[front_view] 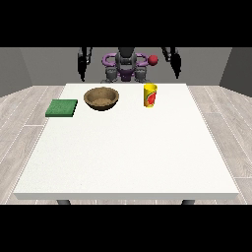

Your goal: Pick the cup and pour the ball into the bowl, then pick the bowl and place it on the pad

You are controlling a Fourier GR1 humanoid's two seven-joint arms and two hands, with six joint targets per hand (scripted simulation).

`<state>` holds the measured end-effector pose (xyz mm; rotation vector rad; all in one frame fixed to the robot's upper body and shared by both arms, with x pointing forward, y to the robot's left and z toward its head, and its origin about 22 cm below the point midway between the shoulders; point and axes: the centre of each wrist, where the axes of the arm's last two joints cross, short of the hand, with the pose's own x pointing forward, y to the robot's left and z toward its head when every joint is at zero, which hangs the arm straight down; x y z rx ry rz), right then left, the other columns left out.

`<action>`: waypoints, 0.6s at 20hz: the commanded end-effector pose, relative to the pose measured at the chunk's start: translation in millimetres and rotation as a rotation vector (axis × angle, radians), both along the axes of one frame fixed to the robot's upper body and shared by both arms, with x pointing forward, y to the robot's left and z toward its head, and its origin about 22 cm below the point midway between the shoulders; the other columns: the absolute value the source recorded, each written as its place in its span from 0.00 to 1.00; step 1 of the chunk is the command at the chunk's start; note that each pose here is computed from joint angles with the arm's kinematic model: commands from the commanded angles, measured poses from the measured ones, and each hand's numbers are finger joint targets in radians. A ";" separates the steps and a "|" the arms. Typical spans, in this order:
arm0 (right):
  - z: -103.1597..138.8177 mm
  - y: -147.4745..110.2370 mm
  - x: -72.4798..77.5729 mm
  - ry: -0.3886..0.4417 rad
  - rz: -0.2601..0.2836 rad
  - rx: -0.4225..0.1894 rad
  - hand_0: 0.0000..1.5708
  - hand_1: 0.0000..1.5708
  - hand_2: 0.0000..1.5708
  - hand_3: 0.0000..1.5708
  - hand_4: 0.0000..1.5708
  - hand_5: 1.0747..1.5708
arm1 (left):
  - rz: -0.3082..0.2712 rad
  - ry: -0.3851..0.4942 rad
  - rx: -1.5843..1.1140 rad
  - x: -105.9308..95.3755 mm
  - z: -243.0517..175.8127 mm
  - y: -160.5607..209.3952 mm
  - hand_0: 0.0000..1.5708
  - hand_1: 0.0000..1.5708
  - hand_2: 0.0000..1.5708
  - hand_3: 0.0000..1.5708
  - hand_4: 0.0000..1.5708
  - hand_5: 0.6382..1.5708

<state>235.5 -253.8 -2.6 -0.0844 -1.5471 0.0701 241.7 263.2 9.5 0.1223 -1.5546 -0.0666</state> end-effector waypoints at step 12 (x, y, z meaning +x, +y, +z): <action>26.7 -10.3 -47.5 0.182 -0.072 0.197 0.00 0.00 0.00 0.00 0.33 1.00 | -0.056 0.185 -0.261 -54.9 22.1 -30.9 0.00 0.00 0.00 0.00 0.00 0.98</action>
